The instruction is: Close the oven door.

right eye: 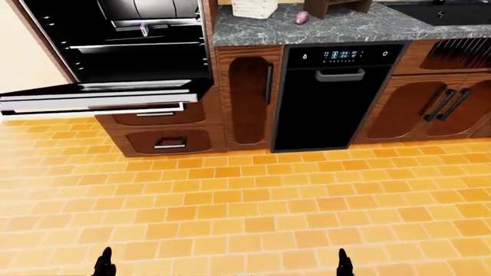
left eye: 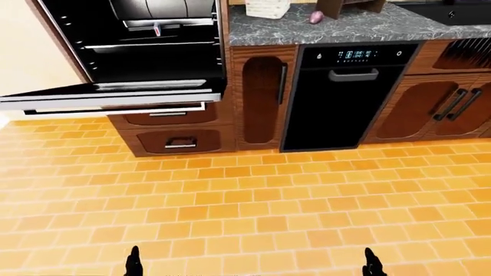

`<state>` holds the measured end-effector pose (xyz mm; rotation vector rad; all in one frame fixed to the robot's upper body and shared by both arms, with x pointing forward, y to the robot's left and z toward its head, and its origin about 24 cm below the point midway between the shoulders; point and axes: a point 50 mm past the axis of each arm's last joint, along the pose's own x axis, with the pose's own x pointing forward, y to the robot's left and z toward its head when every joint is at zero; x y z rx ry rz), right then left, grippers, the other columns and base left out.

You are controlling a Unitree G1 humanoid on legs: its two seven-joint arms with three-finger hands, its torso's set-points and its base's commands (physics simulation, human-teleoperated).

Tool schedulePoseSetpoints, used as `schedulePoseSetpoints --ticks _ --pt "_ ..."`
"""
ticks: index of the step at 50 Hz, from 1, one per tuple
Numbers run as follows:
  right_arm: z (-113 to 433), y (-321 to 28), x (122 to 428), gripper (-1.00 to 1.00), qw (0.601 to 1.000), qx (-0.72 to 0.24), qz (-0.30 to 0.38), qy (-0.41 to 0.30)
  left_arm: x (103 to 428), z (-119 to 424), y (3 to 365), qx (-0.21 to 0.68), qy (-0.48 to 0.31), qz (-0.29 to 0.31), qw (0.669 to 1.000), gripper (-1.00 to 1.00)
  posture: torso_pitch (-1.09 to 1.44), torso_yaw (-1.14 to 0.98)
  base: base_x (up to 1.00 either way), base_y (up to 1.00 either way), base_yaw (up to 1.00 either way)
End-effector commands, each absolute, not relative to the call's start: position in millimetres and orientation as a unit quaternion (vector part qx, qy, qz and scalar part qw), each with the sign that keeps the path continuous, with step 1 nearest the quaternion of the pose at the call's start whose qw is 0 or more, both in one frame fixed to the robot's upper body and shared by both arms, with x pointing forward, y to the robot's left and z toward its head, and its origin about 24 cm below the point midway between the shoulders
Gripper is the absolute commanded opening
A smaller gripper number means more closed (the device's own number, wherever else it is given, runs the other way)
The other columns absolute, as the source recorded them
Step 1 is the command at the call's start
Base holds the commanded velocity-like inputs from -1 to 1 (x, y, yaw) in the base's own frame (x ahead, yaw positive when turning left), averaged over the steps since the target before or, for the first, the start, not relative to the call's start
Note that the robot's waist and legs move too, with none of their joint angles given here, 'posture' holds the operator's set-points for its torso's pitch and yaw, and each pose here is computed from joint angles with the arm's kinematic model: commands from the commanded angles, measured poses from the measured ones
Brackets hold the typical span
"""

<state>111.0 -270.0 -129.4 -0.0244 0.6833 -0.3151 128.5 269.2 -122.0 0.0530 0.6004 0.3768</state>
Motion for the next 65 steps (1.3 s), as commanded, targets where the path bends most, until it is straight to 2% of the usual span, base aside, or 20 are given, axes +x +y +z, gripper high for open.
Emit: schedulePoseSetpoints --ticks 1,22,29,65 --pt "-120.8 -279.9 119.6 1.0 0.938 -0.024 -0.168 0.302 135.2 -117.3 271.1 0.031 0.274 0.182 0.944 1.0 0.0 0.0 0.0 0.27 0.0" --pt "-121.0 -280.9 118.7 1.0 0.937 -0.023 -0.168 0.304 136.5 -111.9 275.3 0.031 0.248 0.181 0.951 1.0 0.0 0.0 0.0 0.28 0.0" --pt "-121.2 -281.0 117.7 1.0 0.937 -0.023 -0.168 0.306 132.9 -116.2 274.7 0.03 0.272 0.183 0.944 1.0 0.0 0.0 0.0 0.27 0.0" --pt "-121.9 -281.6 115.8 1.0 0.935 -0.023 -0.17 0.309 133.1 -114.8 277.8 0.018 0.264 0.196 0.944 1.0 0.0 0.0 0.0 0.28 0.0"
